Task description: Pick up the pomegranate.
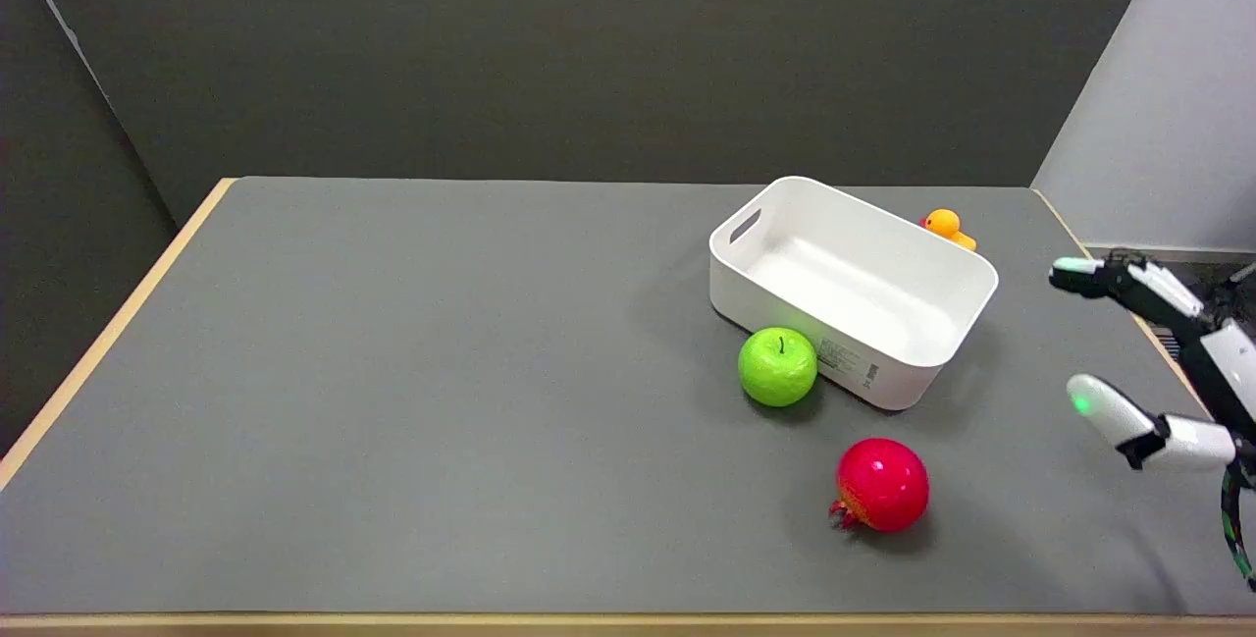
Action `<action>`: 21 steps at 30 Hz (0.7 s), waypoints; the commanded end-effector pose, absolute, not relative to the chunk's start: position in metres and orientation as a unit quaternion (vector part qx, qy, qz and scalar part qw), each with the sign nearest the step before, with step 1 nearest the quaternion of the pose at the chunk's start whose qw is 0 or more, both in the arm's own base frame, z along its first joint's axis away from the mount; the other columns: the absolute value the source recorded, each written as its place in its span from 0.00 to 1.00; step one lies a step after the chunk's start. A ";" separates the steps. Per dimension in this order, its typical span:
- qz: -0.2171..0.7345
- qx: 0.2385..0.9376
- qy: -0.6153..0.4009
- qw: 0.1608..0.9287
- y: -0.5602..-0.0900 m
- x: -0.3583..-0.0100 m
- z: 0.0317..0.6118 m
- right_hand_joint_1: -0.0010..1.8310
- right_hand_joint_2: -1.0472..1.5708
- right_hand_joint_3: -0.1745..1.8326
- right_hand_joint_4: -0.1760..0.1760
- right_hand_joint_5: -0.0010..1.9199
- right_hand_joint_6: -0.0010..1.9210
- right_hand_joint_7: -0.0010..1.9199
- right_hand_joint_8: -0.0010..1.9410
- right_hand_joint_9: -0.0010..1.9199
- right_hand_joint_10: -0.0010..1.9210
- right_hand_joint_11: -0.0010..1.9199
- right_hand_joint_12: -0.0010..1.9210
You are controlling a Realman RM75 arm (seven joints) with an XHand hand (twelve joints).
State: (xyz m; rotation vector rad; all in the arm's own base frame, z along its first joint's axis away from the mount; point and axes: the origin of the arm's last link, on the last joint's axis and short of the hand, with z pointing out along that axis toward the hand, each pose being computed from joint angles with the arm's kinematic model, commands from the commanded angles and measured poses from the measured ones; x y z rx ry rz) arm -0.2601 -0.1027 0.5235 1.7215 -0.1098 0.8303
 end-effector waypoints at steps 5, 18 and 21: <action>0.350 0.774 -0.114 0.516 -0.060 -0.287 0.467 0.24 0.64 0.52 0.75 0.16 0.29 0.24 0.24 0.17 0.45 0.09 0.69; 0.334 0.806 -0.106 0.477 -0.069 -0.293 0.429 0.27 0.64 0.52 0.77 0.19 0.37 0.27 0.28 0.19 0.48 0.11 0.71; 0.330 0.814 -0.090 0.469 -0.075 -0.291 0.422 0.29 0.65 0.52 0.79 0.20 0.41 0.28 0.30 0.19 0.48 0.11 0.72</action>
